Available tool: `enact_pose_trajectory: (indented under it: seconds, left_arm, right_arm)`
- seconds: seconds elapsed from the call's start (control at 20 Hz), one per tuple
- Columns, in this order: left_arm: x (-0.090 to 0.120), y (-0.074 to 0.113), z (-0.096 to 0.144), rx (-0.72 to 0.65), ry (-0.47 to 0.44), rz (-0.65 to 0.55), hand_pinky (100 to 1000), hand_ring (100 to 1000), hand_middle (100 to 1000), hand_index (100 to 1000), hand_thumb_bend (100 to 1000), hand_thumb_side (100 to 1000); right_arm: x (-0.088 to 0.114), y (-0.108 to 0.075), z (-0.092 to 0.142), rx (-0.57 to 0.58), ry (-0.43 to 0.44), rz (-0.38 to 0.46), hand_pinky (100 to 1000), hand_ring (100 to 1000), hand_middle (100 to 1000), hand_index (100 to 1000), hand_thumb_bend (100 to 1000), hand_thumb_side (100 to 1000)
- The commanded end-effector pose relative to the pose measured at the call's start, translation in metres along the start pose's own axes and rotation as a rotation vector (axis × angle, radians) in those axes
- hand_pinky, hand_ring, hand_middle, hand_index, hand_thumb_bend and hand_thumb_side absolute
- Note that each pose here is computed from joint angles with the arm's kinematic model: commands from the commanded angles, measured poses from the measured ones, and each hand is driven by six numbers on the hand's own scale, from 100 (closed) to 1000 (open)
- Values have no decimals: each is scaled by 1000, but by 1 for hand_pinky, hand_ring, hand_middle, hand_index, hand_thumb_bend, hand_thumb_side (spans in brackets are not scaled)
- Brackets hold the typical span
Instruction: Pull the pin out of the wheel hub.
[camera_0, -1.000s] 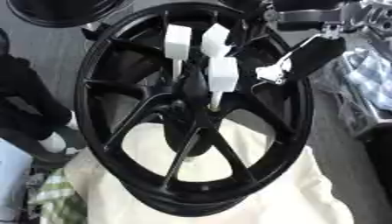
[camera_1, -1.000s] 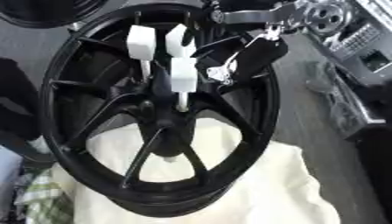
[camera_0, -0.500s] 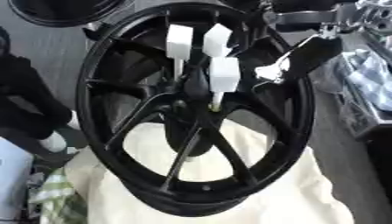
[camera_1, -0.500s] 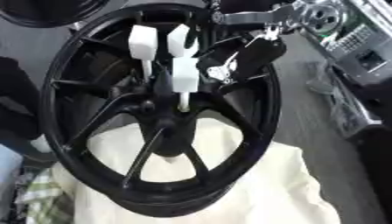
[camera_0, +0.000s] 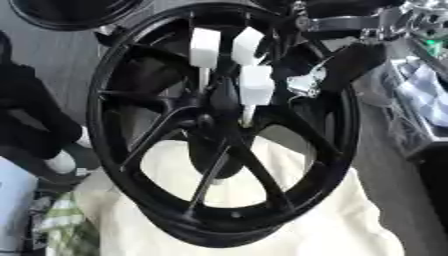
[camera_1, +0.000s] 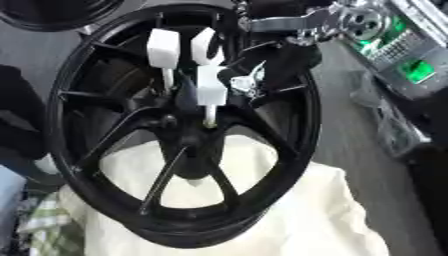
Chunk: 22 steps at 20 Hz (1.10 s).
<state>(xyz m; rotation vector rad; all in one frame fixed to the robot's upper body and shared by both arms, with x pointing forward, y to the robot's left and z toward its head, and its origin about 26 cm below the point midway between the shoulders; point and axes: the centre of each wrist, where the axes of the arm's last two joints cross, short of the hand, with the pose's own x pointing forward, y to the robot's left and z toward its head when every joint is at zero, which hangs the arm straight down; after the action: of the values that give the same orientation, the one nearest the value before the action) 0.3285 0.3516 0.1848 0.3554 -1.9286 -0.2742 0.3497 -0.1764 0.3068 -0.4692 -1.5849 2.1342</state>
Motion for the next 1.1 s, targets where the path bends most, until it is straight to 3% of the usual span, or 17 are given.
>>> enact_pose_trajectory:
  seconds: [0.05, 1.1]
  left_arm:
    - [7, 10, -2, 16, -19, -27, 728, 686, 544, 735, 100, 702]
    - [5, 10, 0, 23, -8, -28, 730, 677, 543, 735, 100, 707]
  right_arm:
    - [1, -6, 4, -4, 1, 11, 685, 693, 625, 816, 100, 721]
    - [-3, 2, 1, 4, 18, -11, 702, 746, 681, 833, 100, 718]
